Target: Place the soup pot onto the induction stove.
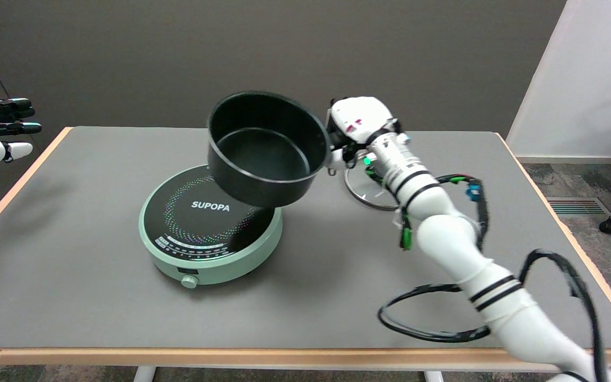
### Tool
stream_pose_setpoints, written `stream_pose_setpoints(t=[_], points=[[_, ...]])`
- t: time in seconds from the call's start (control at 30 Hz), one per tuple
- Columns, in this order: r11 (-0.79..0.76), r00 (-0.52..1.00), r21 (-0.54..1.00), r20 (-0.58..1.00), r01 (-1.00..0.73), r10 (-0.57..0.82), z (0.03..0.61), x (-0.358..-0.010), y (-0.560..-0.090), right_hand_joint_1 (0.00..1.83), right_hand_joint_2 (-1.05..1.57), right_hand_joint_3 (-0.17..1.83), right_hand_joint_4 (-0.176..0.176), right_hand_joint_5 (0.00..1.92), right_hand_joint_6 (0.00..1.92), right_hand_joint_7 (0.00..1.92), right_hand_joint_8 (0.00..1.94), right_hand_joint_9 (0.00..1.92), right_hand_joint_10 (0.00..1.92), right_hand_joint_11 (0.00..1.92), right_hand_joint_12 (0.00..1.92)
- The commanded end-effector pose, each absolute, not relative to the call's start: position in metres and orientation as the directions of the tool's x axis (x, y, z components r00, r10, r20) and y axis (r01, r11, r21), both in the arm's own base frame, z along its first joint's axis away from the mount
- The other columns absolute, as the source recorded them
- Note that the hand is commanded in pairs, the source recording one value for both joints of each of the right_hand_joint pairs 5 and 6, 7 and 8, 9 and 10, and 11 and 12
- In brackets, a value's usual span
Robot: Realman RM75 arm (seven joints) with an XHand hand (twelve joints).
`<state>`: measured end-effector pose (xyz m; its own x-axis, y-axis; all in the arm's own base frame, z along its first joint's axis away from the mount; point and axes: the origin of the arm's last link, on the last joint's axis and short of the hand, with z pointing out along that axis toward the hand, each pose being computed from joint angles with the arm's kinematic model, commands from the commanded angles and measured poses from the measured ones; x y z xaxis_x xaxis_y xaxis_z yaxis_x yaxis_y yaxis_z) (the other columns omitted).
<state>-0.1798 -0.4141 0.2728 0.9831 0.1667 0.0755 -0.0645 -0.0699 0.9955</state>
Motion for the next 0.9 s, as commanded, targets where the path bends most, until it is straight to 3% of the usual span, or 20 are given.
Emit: stream_pose_setpoints(t=[0.03, 0.33, 0.73, 0.9], points=[[-0.056, 0.986, 0.996, -0.054, 0.063, 0.156, 0.174, -0.190, -0.444, 0.89, 1.36, 0.68, -0.049, 1.92, 1.92, 1.92, 1.92, 1.92, 1.92, 1.92, 1.92], [-0.074, 0.968, 0.987, -0.124, 0.143, 0.218, 0.137, -0.174, -0.446, 0.91, 1.33, 0.71, -0.063, 1.90, 1.90, 1.90, 1.90, 1.90, 1.90, 1.90, 1.90], [-0.129, 0.984, 0.985, -0.090, 0.111, 0.154, 0.118, -0.178, -0.461, 0.93, 1.33, 0.71, -0.065, 1.89, 1.89, 1.89, 1.89, 1.89, 1.89, 1.89, 1.89], [-0.161, 0.995, 0.983, -0.076, 0.085, 0.066, 0.113, -0.190, -0.469, 0.93, 1.33, 0.71, -0.066, 1.89, 1.89, 1.89, 1.89, 1.89, 1.89, 1.89, 1.89]])
